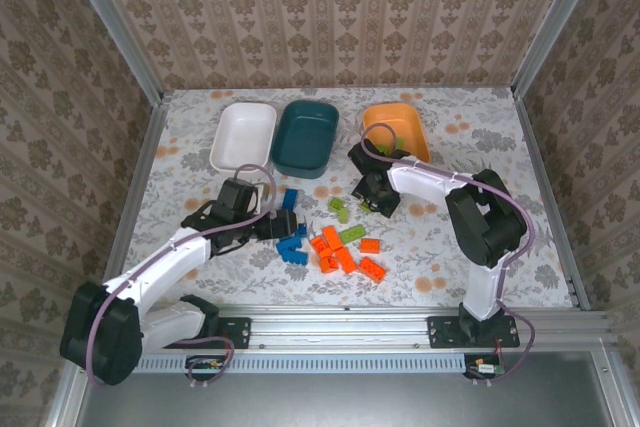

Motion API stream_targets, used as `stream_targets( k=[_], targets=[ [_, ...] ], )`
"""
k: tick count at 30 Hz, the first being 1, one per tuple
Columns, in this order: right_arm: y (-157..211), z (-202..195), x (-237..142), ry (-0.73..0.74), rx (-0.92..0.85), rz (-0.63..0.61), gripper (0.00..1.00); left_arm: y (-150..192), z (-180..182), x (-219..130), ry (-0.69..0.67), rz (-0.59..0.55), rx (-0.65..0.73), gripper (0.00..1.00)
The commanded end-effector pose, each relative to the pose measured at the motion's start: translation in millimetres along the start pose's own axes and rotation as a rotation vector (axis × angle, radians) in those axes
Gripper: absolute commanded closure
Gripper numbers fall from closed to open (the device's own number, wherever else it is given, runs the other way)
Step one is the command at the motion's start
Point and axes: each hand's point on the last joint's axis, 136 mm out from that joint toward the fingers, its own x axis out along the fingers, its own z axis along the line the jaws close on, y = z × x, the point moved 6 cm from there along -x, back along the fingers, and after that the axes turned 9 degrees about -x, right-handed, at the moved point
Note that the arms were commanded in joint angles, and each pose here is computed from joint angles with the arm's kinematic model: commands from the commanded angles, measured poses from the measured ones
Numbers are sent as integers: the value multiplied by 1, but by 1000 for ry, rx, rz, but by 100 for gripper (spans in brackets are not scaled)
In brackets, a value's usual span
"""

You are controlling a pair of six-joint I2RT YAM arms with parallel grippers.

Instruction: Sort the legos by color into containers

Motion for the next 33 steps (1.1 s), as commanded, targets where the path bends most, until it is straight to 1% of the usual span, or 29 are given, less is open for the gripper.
stream_targets(
  k=[1, 8, 10, 14, 18, 23, 26, 28, 31, 33],
  targets=[
    [2, 3, 9, 2, -12, 36, 37, -7, -10, -4, 28, -21, 46, 0],
    [4, 1, 14, -9, -8, 61, 58, -6, -8, -3, 16, -18, 52, 0],
    [4, 0, 10, -14, -9, 57, 61, -7, -8, -3, 18, -19, 50, 0],
    [5, -5, -9, -38, -11, 35, 73, -6, -9, -3, 19, -17, 48, 0],
    [7, -9, -38, -85, -15, 13, 73, -6, -9, -5, 23, -23, 46, 0],
    [-3, -11, -99, -177, -36, -85, 73, -7, -10, -7, 26, -31, 45, 0],
    [-23, -11, -139, -203, -72, -186, 73, -8, -11, -7, 30, -34, 46, 0],
    [-42, -10, -156, -213, -97, -241, 73, -8, -12, -8, 32, -34, 47, 0],
    [-73, -5, -165, -241, -129, -263, 73, -9, -12, -8, 27, -31, 50, 0],
    [-97, 0, -161, -239, -148, -261, 73, -8, -10, -9, 17, -31, 52, 0]
  ],
)
